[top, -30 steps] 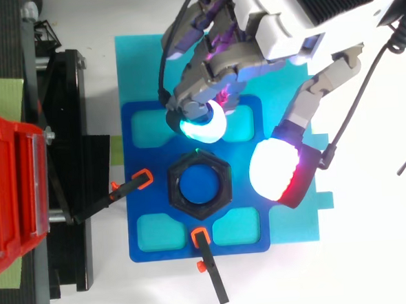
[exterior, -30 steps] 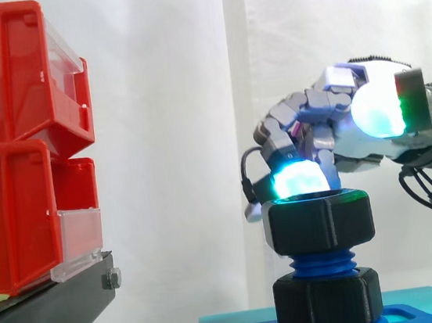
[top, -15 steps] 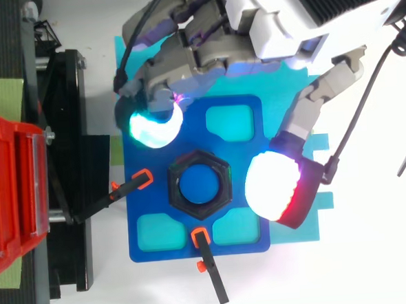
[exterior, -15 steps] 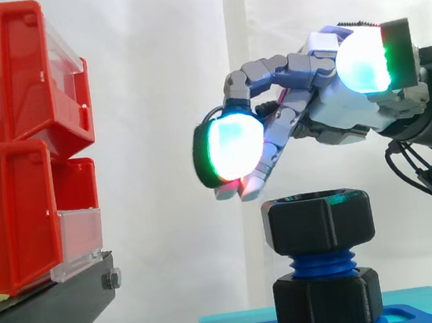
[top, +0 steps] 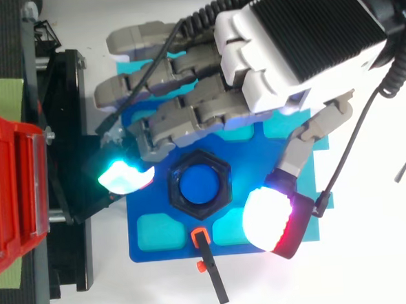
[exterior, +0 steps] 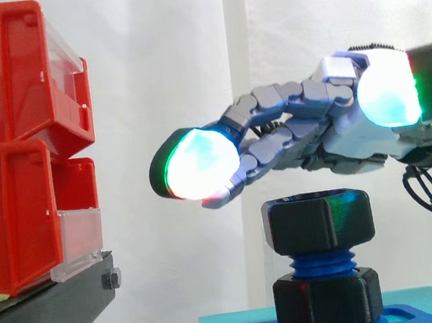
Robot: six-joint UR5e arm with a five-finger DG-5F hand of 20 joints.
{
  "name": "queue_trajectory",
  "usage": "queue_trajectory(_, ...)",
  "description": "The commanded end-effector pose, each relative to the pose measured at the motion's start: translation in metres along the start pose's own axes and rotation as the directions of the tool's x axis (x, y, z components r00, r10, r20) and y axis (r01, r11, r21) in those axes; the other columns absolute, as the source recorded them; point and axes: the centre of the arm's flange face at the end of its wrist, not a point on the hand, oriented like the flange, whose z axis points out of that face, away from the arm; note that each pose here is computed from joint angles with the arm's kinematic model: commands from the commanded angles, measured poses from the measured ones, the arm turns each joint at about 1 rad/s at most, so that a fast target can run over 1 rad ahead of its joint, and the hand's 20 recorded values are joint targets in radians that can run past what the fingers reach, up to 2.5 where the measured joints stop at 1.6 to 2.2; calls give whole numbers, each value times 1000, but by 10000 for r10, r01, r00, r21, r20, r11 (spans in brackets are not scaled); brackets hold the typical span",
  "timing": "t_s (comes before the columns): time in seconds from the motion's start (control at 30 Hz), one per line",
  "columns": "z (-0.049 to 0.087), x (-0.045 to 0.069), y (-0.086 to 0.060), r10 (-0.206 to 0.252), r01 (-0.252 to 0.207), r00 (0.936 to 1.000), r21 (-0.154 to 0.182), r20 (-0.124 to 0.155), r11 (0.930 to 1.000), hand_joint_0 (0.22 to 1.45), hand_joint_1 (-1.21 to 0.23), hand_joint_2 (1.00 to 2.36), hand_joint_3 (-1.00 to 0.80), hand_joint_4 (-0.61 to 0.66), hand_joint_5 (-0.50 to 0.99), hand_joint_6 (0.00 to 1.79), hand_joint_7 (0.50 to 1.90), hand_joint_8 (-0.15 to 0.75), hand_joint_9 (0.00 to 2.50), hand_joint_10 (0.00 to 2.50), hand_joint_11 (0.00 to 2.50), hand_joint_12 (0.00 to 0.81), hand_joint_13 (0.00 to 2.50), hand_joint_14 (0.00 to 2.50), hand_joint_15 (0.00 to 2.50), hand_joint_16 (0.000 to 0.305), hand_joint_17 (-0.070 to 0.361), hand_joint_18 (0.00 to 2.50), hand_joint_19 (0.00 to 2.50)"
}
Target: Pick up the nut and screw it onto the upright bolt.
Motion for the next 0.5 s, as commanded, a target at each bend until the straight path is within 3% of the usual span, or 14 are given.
queue_trajectory(0.0,-1,10,2,83,-83,10000,132,-39,9999,400,-197,1000,-500,112,-227,501,581,174,84,0,0,354,0,0,0,54,121,0,0)
queue_trajectory(0.27,0,11,3,105,-105,9999,132,-4,9999,399,-189,1000,-500,127,-225,501,589,165,63,0,0,351,0,0,0,53,119,0,0)
queue_trajectory(0.47,-2,10,0,80,-80,10000,160,5,9998,404,-185,1000,-500,162,-205,502,687,185,122,0,0,350,0,0,0,52,116,0,0)
